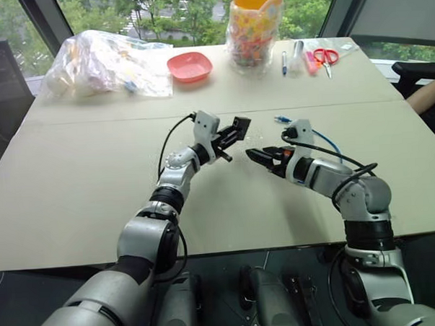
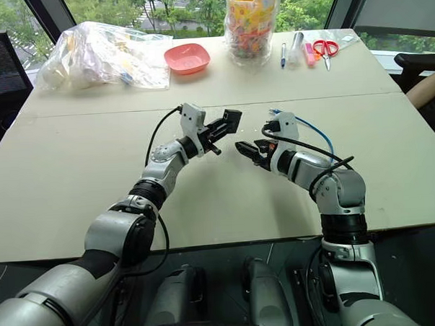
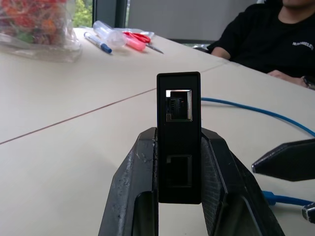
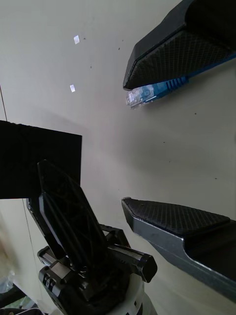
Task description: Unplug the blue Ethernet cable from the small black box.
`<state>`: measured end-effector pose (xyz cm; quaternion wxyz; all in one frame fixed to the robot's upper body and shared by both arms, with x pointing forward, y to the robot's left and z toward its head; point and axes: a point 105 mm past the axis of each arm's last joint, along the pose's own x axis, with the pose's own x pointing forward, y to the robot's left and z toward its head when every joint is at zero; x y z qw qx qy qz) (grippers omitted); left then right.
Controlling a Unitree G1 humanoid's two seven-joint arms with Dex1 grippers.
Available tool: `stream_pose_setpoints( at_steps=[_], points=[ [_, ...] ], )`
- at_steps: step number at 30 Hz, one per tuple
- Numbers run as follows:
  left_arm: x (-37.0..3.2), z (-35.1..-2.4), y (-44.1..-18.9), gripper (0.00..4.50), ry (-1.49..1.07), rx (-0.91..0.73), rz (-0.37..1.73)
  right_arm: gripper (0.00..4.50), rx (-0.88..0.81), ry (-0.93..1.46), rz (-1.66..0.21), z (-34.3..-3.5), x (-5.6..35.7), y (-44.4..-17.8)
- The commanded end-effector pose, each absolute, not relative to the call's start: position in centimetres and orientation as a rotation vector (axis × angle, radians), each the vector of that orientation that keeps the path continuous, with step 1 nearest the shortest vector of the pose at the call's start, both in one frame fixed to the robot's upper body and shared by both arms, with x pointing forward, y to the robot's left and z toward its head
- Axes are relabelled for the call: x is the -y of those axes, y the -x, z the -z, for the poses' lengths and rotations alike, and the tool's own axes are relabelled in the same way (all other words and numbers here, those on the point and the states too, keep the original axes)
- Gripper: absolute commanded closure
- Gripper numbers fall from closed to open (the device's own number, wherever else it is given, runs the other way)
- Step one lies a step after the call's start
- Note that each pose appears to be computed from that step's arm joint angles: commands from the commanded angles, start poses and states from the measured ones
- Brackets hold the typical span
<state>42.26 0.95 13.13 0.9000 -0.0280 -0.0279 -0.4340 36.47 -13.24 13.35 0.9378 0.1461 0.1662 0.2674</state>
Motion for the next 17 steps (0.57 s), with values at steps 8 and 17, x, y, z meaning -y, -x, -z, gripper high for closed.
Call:
stream_pose_setpoints(
  at_steps=[8,17],
  points=[
    [-3.6,-13.8,-42.2,0.01,-0.007,0.081,0.953,0.82,-0.203,-0.298,-0.486,-16.2,16.3,-36.2],
    [-11.1,-16.0,-39.0,0.01,-0.08,0.055,1.022,0.82,-0.116,-0.22,-0.626,-17.9,16.7,-33.0]
  ],
)
